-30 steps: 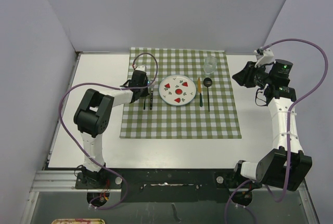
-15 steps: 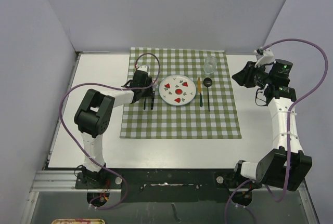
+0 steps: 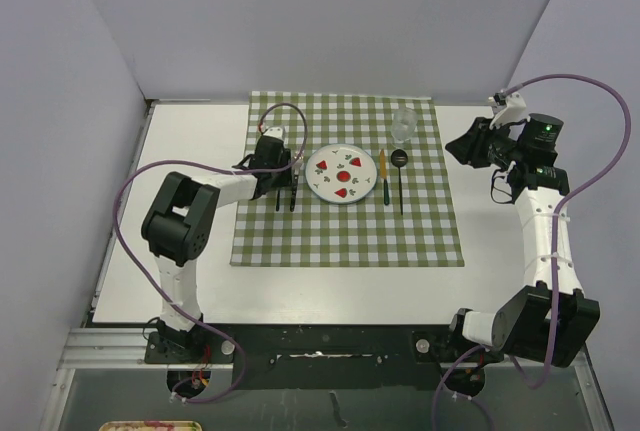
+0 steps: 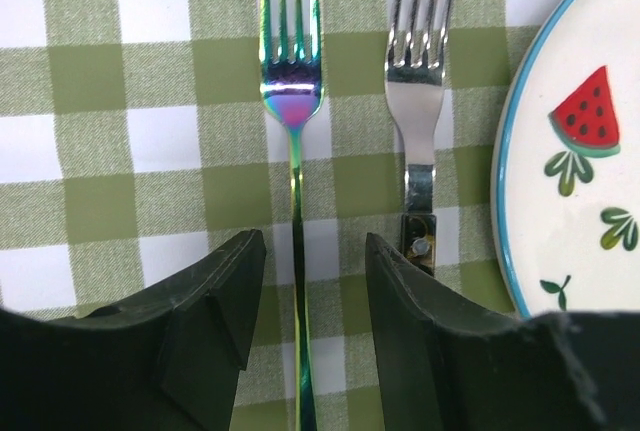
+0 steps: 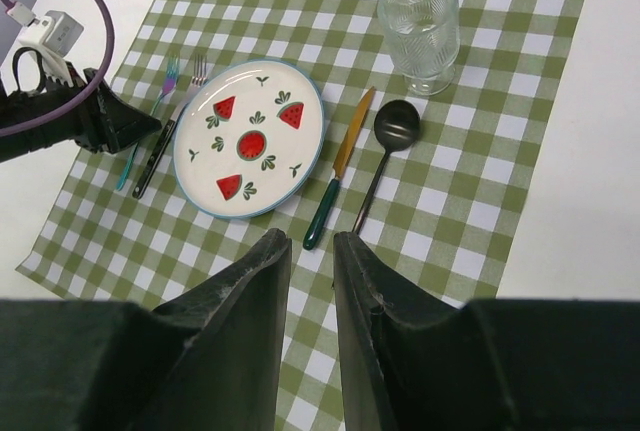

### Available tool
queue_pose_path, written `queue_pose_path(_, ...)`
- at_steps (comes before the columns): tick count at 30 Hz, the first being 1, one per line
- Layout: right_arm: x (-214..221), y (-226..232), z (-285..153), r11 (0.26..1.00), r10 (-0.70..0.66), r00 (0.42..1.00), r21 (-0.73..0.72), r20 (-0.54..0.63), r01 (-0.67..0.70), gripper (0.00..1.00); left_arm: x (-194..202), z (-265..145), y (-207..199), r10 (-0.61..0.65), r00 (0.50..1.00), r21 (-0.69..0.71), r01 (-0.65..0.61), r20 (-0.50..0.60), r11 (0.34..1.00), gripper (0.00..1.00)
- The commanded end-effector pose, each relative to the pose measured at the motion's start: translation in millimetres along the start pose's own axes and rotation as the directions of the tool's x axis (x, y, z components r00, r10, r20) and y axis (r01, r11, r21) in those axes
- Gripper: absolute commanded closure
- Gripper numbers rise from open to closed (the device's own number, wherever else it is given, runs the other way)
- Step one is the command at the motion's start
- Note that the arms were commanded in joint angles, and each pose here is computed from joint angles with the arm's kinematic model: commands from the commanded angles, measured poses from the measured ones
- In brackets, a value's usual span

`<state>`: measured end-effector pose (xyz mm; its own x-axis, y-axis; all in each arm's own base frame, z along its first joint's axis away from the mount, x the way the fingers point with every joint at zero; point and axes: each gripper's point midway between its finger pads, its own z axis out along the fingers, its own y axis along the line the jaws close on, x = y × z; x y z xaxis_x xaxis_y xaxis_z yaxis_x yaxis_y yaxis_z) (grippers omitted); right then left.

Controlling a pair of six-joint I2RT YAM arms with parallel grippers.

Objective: Set the dinner table for one person
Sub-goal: Adjust the utensils at the center of the board.

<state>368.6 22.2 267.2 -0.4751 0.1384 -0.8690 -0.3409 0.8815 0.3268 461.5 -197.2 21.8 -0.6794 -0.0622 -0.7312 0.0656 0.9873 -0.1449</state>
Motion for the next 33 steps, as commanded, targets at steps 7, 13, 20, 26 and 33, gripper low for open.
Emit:
queue_pose_path(7,-22,2,0,0.999,-0.028,0.998,-0.019,0.060,0.029,0.74,-62,-43,8,0.034,0.984,-0.035,-0.028,0.174,0.999,0.55)
queue_pose_path(13,-23,3,-1,0.999,-0.028,0.998,-0.022,0.065,0.030,0.75,-82,-57,-3,0.060,0.972,-0.012,-0.059,0.226,0.998,0.55)
queue_pose_path(20,-23,5,-3,0.999,-0.033,0.997,-0.023,0.067,0.035,0.75,-60,-50,-26,0.109,0.979,0.080,-0.124,0.172,0.989,0.56)
queue_pose_path(26,-20,4,-5,0.999,-0.031,0.997,-0.016,0.066,0.033,0.74,-41,-45,-40,0.161,0.976,0.106,-0.178,0.147,0.978,0.58)
queue_pose_path(33,-21,4,-6,0.999,-0.031,0.997,-0.016,0.066,0.032,0.74,-32,-40,-45,0.181,0.976,0.101,-0.194,0.124,0.976,0.59)
